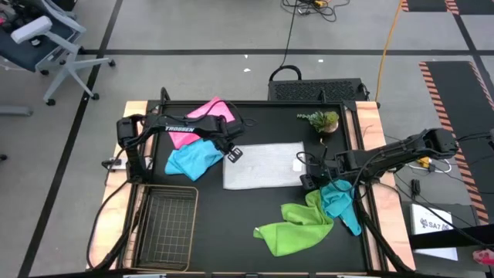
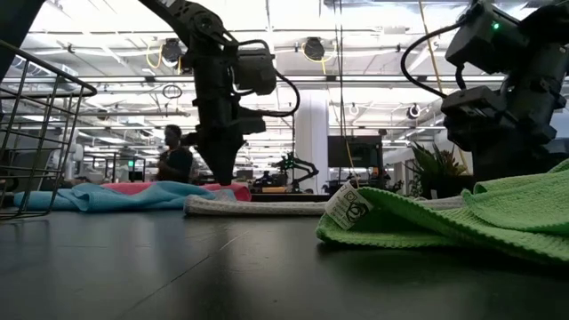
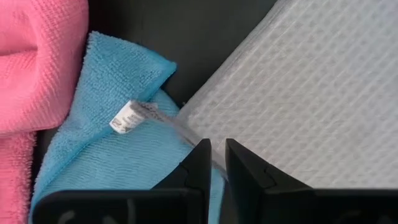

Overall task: Fold microfiber towels
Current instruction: Fold the gray microfiber cloth

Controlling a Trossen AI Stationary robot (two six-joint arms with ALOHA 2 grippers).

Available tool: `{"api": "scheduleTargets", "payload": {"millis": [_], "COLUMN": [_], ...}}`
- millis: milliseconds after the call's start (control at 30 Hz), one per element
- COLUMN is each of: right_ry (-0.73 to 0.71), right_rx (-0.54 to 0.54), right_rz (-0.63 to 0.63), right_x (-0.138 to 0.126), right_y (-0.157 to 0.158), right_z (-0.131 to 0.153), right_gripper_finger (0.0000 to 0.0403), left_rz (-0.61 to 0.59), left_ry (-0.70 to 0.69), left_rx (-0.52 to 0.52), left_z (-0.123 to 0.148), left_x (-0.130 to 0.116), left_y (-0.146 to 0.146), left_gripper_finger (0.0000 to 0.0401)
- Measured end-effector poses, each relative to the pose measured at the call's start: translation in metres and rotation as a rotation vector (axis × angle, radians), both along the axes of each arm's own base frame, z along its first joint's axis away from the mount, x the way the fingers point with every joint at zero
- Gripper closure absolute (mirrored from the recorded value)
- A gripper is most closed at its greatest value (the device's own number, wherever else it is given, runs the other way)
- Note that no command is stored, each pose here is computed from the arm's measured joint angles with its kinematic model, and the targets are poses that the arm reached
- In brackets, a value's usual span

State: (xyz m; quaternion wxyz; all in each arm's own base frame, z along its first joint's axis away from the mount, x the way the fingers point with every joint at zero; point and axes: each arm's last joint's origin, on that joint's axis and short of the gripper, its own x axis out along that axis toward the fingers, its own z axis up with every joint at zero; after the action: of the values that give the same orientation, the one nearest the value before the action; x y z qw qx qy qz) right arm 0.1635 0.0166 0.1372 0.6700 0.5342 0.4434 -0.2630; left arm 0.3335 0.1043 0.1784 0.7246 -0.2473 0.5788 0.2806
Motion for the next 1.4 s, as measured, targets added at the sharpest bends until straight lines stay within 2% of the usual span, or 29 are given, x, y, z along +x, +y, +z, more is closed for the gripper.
{"api": "scheduleTargets", "payload": {"millis": [167,467,967,1400], "right_ry": [0.000,0.000,-0.001,-0.046], "right_rx": [-0.001,-0.001,-0.017,-0.039], "right_rz": [-0.001,-0.001,-0.038,-0.087], "right_x": [0.000,0.000,0.000,0.004], "right_y": [0.000,0.000,-0.001,-0.002], "right_z": [0.000,0.000,0.000,0.002], "right_gripper_finger": [0.0250,0.0250,0.0251,0.0318], "left_rz": [0.035,0.047,0.080,0.100], "left_ry": [0.033,-0.040,0.002,-0.009], "left_rx": [0.000,0.034,0.039,0.037], "left_z": [-0.008,-0.014,-0.032,-0.035], "left_x": [-0.006,-0.003,-0.015,-0.017], "left_y": [0.001,0.002,0.000,-0.001], "left_gripper_finger": [0.0352,0.0352,0.0352,0.0352]}}
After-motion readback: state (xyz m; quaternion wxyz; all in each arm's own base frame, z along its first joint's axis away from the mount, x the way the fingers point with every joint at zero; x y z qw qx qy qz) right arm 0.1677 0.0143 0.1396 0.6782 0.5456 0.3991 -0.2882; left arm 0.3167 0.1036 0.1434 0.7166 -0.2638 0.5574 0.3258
